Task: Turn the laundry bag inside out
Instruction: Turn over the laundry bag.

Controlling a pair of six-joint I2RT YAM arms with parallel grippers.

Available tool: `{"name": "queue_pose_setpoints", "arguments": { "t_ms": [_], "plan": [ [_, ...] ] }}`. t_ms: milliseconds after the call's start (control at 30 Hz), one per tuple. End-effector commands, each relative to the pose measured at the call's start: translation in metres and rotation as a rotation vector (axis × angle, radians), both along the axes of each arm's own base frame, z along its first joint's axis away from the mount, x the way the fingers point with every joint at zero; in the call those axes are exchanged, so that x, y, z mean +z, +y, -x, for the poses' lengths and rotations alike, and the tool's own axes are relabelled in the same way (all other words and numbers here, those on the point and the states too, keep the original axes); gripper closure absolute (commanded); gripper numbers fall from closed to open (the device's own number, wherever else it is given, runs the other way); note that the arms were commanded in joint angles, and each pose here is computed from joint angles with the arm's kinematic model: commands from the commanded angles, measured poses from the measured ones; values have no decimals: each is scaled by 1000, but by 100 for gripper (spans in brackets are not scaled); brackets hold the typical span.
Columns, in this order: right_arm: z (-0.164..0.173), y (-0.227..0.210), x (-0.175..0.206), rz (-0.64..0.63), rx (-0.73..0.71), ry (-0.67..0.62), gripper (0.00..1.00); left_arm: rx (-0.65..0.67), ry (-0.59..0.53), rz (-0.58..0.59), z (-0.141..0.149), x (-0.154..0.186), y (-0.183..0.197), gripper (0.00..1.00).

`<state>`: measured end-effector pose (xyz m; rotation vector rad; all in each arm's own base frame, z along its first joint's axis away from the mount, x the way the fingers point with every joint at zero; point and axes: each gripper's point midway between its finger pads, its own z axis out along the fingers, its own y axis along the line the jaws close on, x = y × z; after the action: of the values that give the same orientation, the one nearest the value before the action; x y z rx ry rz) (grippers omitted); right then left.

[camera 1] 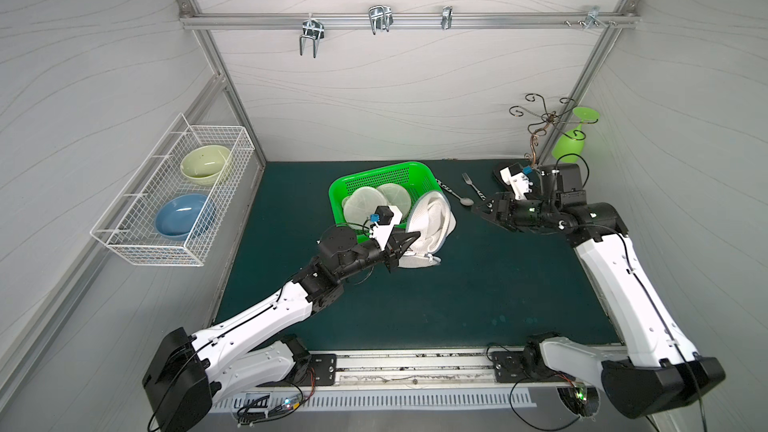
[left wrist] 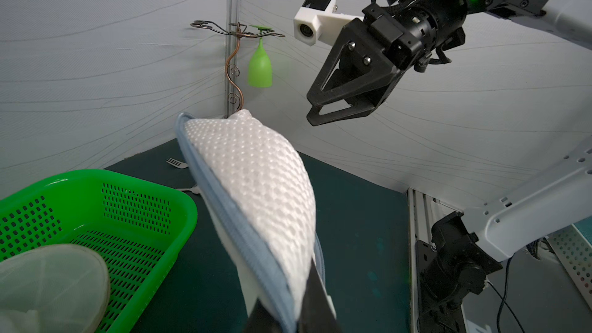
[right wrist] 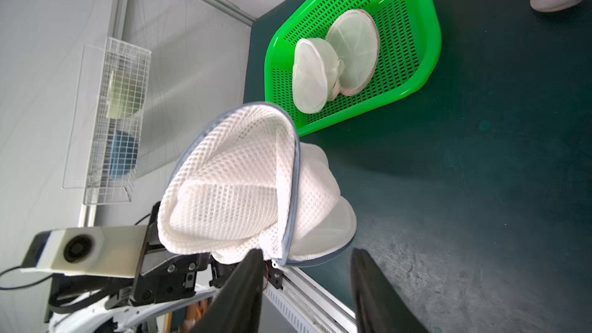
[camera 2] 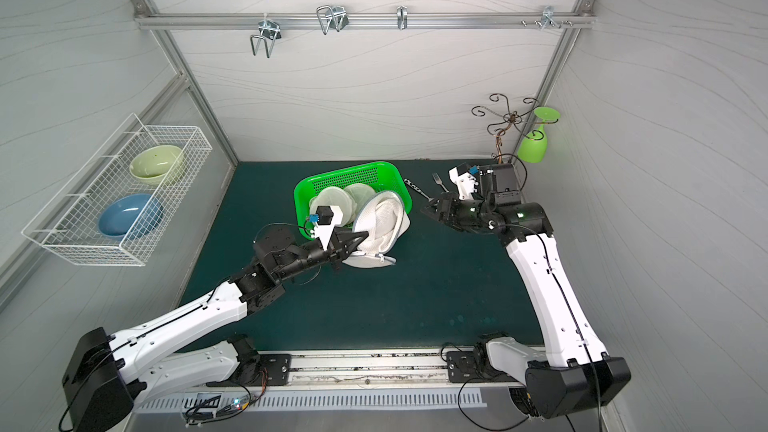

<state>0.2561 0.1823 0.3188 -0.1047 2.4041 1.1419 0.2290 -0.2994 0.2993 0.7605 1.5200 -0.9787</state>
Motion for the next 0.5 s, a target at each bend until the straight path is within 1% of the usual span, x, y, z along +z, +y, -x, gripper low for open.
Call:
{"name": "queue_pose_setpoints", "arguments": {
  "t_ms": [0, 167, 233, 333, 467],
  "plan": [
    [10, 21, 2, 13, 86, -18, 58, 10, -28, 48, -4, 16, -1, 100],
    [6, 30, -12, 59, 110, 7, 61, -5, -32, 51, -1, 17, -2, 100],
    [1, 34, -17, 73, 120, 14, 63, -13, -34, 50, 0, 17, -2, 100],
    [-4, 44, -21, 70, 143, 26, 69, -20, -34, 52, 2, 18, -3, 100],
    [-7, 54, -24, 73, 170, 25, 70, -31, -34, 53, 3, 19, -4, 100]
  ]
}}
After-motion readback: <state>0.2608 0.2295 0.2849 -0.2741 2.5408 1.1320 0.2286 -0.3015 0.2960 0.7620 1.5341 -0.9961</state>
